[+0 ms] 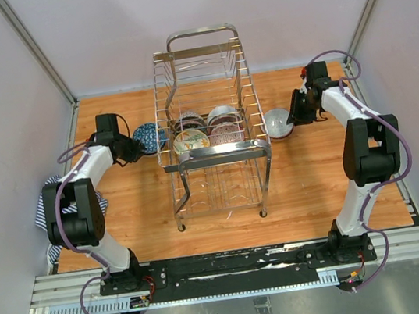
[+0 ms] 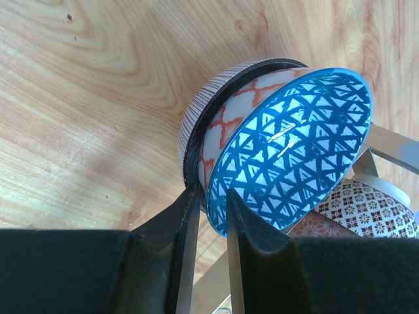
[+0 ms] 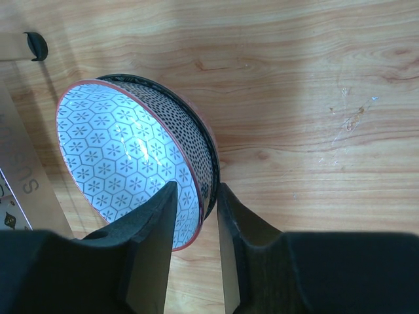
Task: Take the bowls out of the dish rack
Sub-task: Place the bowl with the bowl, then pick up the bowl from the dish rack.
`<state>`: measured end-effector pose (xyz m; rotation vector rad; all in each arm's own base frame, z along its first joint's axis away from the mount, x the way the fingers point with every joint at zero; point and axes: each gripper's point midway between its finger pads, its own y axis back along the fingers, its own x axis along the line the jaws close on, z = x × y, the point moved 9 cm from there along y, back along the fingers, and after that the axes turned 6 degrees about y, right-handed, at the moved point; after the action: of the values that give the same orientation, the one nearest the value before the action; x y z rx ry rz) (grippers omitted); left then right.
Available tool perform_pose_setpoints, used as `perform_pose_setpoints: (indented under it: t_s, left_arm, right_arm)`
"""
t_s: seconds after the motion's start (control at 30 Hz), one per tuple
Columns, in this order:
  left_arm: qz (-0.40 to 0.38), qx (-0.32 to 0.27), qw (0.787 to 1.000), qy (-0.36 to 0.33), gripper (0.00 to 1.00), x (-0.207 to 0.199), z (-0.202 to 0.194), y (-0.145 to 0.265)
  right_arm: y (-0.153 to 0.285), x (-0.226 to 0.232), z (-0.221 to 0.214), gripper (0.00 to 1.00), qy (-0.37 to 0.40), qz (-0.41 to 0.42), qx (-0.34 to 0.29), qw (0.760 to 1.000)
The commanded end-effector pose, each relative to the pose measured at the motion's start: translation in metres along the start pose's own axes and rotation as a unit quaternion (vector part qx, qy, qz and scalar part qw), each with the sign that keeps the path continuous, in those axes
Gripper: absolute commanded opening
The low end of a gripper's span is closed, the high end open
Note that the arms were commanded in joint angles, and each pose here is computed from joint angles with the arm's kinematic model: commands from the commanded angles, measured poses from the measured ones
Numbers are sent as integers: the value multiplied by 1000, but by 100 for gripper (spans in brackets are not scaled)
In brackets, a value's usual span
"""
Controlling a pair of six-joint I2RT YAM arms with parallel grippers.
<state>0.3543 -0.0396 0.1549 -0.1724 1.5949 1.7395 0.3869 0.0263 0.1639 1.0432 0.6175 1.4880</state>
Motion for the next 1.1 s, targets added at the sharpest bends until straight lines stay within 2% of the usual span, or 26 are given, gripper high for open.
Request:
perform_pose_setpoints:
  t_s: [0.0, 0.4, 0.47, 0.77, 0.83, 1.07]
  left_arm:
    - [-25, -2, 1000, -5, 27, -5, 2, 9]
    - [-30, -2, 1000, -5, 28, -6, 2, 12]
    - [-32, -2, 999, -5, 33, -7, 3, 14]
    - [-41, -4, 999, -7, 35, -8, 2, 21]
    - [-43, -5, 999, -7, 40, -9, 2, 23]
    - [-52, -9, 999, -10, 40, -9, 2, 31]
  right_arm:
    - [15, 0, 6, 32, -3, 4, -20, 1000]
    - [21, 2, 7, 33, -2, 5, -28, 1000]
    - [22, 2, 7, 33, -1, 5, -30, 1000]
    - [34, 4, 6, 34, 2, 4, -43, 999]
    - [38, 4, 6, 34, 2, 3, -47, 999]
    - [48, 5, 1, 35, 4, 3, -58, 998]
